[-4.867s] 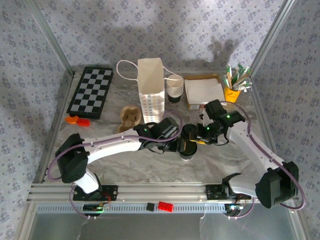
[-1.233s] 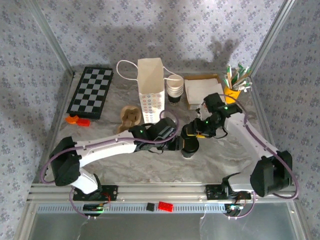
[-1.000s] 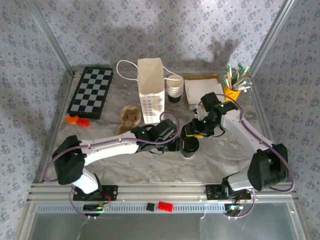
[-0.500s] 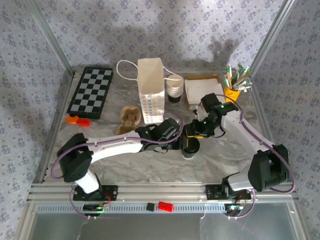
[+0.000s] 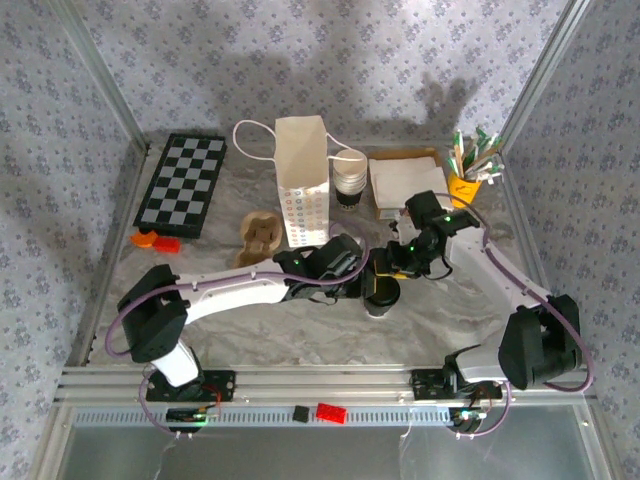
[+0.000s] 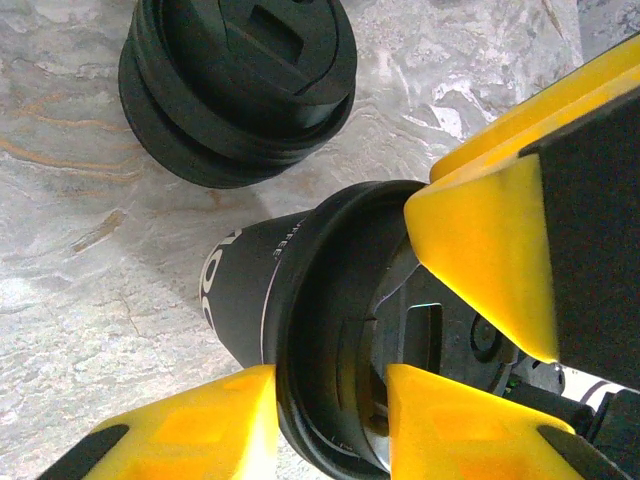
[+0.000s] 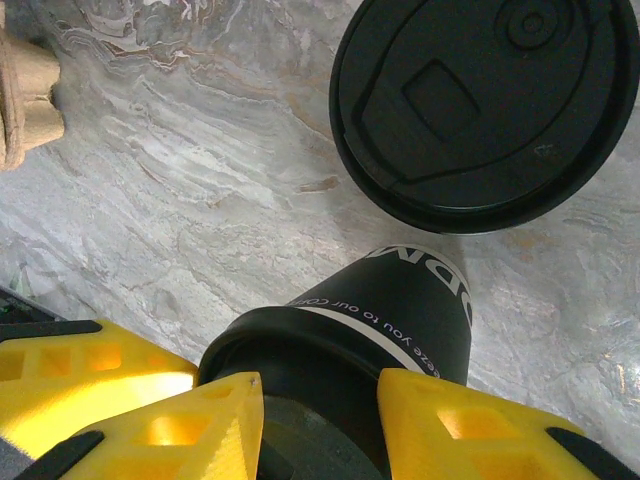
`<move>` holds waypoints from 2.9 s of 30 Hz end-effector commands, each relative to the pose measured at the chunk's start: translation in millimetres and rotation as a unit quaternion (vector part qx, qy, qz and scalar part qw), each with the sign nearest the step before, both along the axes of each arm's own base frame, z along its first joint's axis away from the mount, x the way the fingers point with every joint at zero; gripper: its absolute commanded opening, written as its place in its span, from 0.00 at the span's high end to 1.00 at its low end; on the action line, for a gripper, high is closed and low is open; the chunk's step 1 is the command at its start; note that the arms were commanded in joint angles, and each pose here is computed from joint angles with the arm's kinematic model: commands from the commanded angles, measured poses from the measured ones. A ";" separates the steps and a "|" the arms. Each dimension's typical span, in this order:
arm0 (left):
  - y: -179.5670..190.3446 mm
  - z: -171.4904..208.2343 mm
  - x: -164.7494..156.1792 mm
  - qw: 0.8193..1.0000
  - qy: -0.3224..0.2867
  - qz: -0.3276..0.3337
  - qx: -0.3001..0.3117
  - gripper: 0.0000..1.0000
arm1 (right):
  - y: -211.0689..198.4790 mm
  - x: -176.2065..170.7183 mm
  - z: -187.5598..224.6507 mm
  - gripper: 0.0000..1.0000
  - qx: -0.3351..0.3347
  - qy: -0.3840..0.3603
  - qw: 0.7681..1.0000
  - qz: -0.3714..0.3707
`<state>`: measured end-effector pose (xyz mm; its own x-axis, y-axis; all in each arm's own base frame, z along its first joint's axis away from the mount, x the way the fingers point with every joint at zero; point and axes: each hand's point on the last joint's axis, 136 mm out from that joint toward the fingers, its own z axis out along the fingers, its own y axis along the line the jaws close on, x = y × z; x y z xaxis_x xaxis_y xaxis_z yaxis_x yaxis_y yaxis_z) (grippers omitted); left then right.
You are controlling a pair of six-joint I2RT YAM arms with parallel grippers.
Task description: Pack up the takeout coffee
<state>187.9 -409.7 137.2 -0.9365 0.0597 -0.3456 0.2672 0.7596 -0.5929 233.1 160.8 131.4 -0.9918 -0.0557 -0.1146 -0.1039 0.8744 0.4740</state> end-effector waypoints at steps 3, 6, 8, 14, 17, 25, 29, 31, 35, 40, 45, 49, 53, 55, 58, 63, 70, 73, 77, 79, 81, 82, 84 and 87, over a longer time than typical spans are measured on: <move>29.5 -44.0 -9.7 0.996 0.034 0.010 0.082 0.70 | -17.1 -25.6 -32.2 0.62 -0.045 0.066 0.997 -0.013; 35.1 -51.8 -15.0 0.995 0.042 0.011 0.094 0.71 | -20.4 -28.0 -37.5 0.62 -0.053 0.069 0.996 -0.016; 39.4 -57.8 -17.9 0.993 0.048 0.010 0.104 0.72 | -24.4 -30.7 -43.3 0.62 -0.064 0.074 0.995 -0.017; 28.7 -48.7 -18.5 0.996 0.038 -0.008 0.086 0.71 | -21.0 -33.1 -32.7 0.61 -0.048 0.065 0.996 -0.024; 23.1 -49.1 -15.5 0.995 0.033 -0.018 0.096 0.70 | -19.5 -27.2 -11.1 0.56 -0.044 0.037 0.998 -0.034; 18.9 -48.2 -10.4 0.995 0.020 -0.022 0.100 0.70 | -28.9 -40.9 16.2 0.48 -0.044 0.028 0.997 -0.058; 14.9 -44.1 -8.7 0.995 0.014 -0.027 0.094 0.71 | -33.2 -49.1 8.8 0.52 -0.048 0.034 0.996 -0.068; 10.8 -41.8 -8.0 0.996 0.011 -0.032 0.088 0.71 | -27.4 -56.3 6.6 0.55 -0.025 0.052 0.995 -0.078; 9.4 -46.5 -8.8 0.995 0.014 -0.035 0.092 0.73 | -30.9 -57.6 -5.9 0.64 -0.022 0.063 0.994 -0.090; 14.1 -55.2 -12.1 0.993 0.017 -0.035 0.107 0.74 | -36.8 -60.8 -20.6 0.69 -0.033 0.068 0.993 -0.090; 15.4 -62.8 -10.7 0.993 0.019 -0.030 0.112 0.76 | -39.0 -64.9 -28.6 0.73 -0.036 0.072 0.992 -0.100; 10.3 -58.8 -8.6 0.993 0.013 -0.036 0.109 0.76 | -28.5 -55.6 -4.6 0.71 0.002 0.042 0.993 -0.108; 6.7 -55.1 -7.8 0.993 0.008 -0.042 0.106 0.76 | -24.0 -56.9 11.2 0.69 0.010 0.029 0.995 -0.096; 5.7 -53.9 -7.1 0.994 0.006 -0.042 0.104 0.76 | -20.3 -60.9 9.0 0.67 0.014 0.035 0.995 -0.090; 6.8 -54.2 -6.3 0.993 0.004 -0.041 0.108 0.76 | -21.5 -67.2 -1.6 0.67 -0.006 0.049 0.995 -0.087; 9.5 -55.5 -5.6 0.993 0.002 -0.039 0.114 0.76 | -25.9 -74.6 -12.5 0.69 -0.024 0.061 0.994 -0.087; -1.5 -43.1 -0.6 0.994 -0.012 -0.045 0.099 0.73 | -24.4 -86.3 -17.2 0.68 -0.032 0.075 0.994 -0.075; -11.6 -27.1 2.9 0.995 -0.025 -0.052 0.079 0.67 | -22.8 -82.8 -8.4 0.66 -0.021 0.063 0.995 -0.076; -18.6 -4.1 8.0 0.996 -0.043 -0.054 0.060 0.66 | -19.2 -74.2 5.7 0.64 -0.004 0.045 0.995 -0.091; -16.2 2.3 10.0 0.996 -0.048 -0.049 0.061 0.65 | -18.7 -72.3 9.9 0.62 -0.002 0.040 0.995 -0.091; -9.3 5.4 11.7 0.995 -0.051 -0.041 0.071 0.63 | -18.5 -70.3 14.5 0.61 0.000 0.034 0.995 -0.089; -4.0 6.0 12.0 0.995 -0.051 -0.033 0.078 0.62 | -18.2 -69.3 17.0 0.61 0.001 0.031 0.996 -0.089; 1.0 9.1 10.3 0.996 -0.052 -0.028 0.074 0.61 | -16.8 -66.9 20.6 0.59 0.004 0.026 0.996 -0.087; 1.0 6.4 2.8 0.997 -0.035 -0.033 0.062 0.60 | -17.6 -66.6 18.8 0.57 -0.004 0.028 0.997 -0.078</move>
